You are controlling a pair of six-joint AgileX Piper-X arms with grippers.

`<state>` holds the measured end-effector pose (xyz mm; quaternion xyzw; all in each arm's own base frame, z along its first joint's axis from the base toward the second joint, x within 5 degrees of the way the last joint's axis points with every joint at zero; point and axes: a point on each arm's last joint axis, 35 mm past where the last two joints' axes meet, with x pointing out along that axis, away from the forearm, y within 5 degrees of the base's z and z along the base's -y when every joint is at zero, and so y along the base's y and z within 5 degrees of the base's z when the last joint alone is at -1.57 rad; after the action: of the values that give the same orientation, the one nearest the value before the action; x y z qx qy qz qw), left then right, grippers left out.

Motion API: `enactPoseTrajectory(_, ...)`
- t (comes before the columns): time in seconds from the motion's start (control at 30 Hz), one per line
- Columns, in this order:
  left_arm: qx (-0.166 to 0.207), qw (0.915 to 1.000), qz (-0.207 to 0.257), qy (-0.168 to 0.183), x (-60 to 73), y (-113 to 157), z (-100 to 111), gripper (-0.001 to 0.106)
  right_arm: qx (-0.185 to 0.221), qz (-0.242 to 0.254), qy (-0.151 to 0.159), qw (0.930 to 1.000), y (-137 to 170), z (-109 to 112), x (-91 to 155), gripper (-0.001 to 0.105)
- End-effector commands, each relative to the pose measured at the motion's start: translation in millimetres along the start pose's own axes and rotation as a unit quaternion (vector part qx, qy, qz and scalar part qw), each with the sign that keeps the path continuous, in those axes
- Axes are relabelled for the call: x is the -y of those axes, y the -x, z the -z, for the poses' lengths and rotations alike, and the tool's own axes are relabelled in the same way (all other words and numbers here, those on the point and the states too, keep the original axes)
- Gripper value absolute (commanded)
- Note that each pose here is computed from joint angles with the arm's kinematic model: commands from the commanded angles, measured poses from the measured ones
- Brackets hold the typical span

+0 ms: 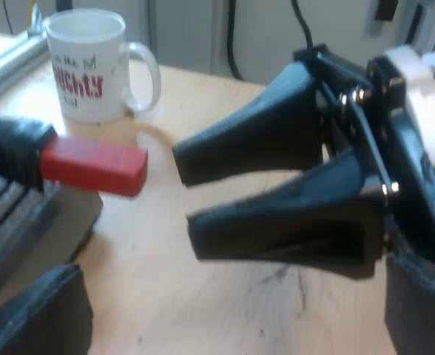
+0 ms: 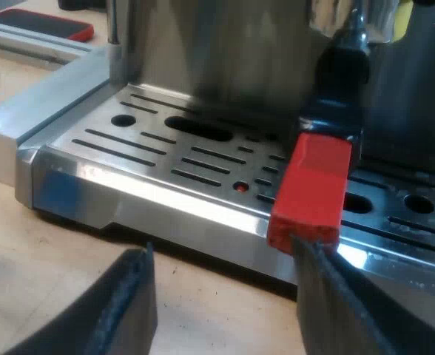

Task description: Grind coffee beans and then tamp

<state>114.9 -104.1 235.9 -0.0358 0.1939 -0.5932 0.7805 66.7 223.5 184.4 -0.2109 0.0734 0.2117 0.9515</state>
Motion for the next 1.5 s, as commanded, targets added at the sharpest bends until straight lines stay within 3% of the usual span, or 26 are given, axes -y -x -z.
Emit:
enactPoseTrajectory(0.03, 0.034, 0.9991, -0.005, -0.026, 9.2, 10.0, -10.9, 0.082, -0.004, 0.000, 0.009, 0.9999, 7.2, -1.1, -1.2, 0.047)
enactPoseTrajectory(0.17, 0.050, 0.9980, -0.004, -0.039, 19.7, 21.6, -12.9, 0.082, 0.007, 0.039, 0.004, 0.9992, 16.6, -6.9, 3.7, 0.047)
enactPoseTrajectory(0.33, 0.047, 0.9982, -0.004, -0.036, 28.8, 32.3, -8.5, 0.082, 0.019, 0.043, -0.016, 0.9988, 22.7, -22.0, 13.5, 0.053)
enactPoseTrajectory(0.47, 0.059, 0.9971, -0.012, -0.046, 34.0, 39.0, -9.0, 0.082, 0.007, 0.037, 0.007, 0.9993, 25.5, -37.4, 17.7, 0.065)
enactPoseTrajectory(0.53, 0.063, 0.9966, -0.019, -0.048, 34.5, 40.1, -9.5, 0.082, 0.007, 0.035, 0.006, 0.9993, 25.8, -41.6, 18.1, 0.065)
enactPoseTrajectory(0.6, 0.065, 0.9964, -0.023, -0.049, 34.6, 40.5, -9.7, 0.082, -0.013, 0.035, 0.006, 0.9993, 25.9, -58.7, 20.4, 0.064)
enactPoseTrajectory(0.7, 0.065, 0.9964, -0.023, -0.049, 34.6, 40.5, -9.7, 0.082, -0.050, 0.013, -0.020, 0.9985, 21.2, -64.2, 25.6, 0.064)
enactPoseTrajectory(0.77, 0.065, 0.9964, -0.023, -0.049, 34.6, 40.5, -9.7, 0.082, -0.087, 0.004, -0.038, 0.9955, 13.8, -68.5, 32.6, 0.064)
enactPoseTrajectory(0.83, 0.065, 0.9965, -0.022, -0.049, 34.6, 40.5, -9.6, 0.082, -0.141, -0.030, -0.027, 0.9892, 3.5, -71.5, 38.3, 0.064)
enactPoseTrajectory(1.0, 0.065, 0.9965, -0.022, -0.049, 34.6, 40.5, -9.6, 0.082, -0.204, -0.045, -0.030, 0.9775, -21.5, -83.8, 46.9, 0.064)
enactPoseTrajectory(1.1, 0.065, 0.9965, -0.022, -0.049, 34.6, 40.5, -9.6, 0.082, -0.216, -0.042, -0.039, 0.9748, -31.2, -87.5, 50.9, 0.064)
enactPoseTrajectory(1.33, 0.061, 0.9969, -0.022, -0.046, 34.5, 40.4, -8.6, 0.082, -0.269, -0.076, -0.083, 0.9566, -61.9, -78.3, 60.2, 0.064)
enactPoseTrajectory(1.5, 0.048, 0.9980, -0.024, -0.035, 33.9, 40.0, -5.2, 0.082, -0.285, -0.087, -0.100, 0.9494, -73.9, -71.6, 63.6, 0.064)
